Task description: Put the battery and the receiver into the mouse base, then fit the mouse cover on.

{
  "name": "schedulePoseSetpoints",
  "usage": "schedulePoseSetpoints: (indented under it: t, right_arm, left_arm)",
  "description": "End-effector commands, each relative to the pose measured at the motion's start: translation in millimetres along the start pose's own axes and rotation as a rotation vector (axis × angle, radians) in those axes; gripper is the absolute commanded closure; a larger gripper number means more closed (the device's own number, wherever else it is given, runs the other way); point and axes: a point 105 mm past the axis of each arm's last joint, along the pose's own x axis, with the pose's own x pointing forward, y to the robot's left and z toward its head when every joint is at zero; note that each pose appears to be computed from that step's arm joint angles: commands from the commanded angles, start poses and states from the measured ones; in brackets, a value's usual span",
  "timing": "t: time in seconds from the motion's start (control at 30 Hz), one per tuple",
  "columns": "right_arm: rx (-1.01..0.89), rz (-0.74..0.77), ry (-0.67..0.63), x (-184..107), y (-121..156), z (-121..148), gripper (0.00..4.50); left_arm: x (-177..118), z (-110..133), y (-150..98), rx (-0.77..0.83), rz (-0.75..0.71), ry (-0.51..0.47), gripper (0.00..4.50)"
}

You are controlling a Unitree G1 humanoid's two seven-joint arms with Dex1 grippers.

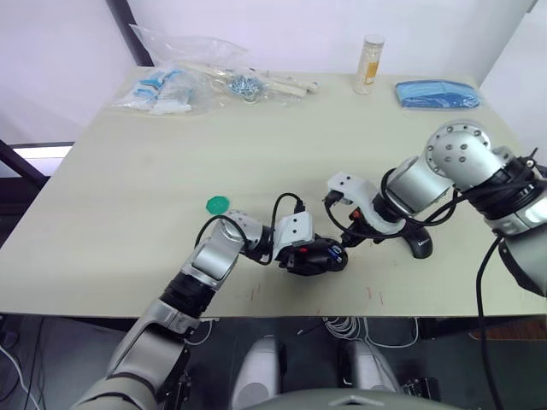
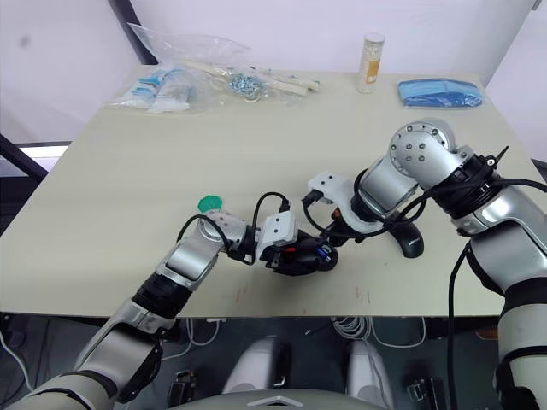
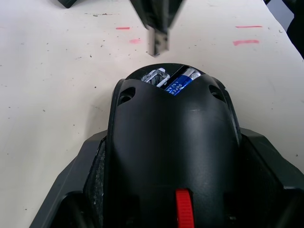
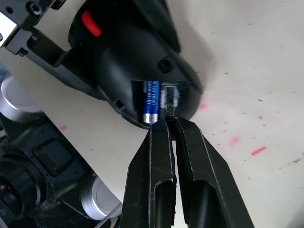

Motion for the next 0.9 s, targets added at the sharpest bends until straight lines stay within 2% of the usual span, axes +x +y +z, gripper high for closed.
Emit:
schedulePoseSetpoints:
  t: [0.03, 0.9]
  right_arm:
    - [0.003, -0.002, -0.017, -4.7, 0.4, 3.0, 4.5]
    - [0.02, -0.024, -0.03, 7.9, -1.1, 10.0, 4.5]
  left_arm:
    - [10.0, -26.6, -12.2, -0.085, -0.031, 0.092, 1.57]
    - [10.0, -24.3, -15.8, -0.1, -0.03, 0.087, 1.57]
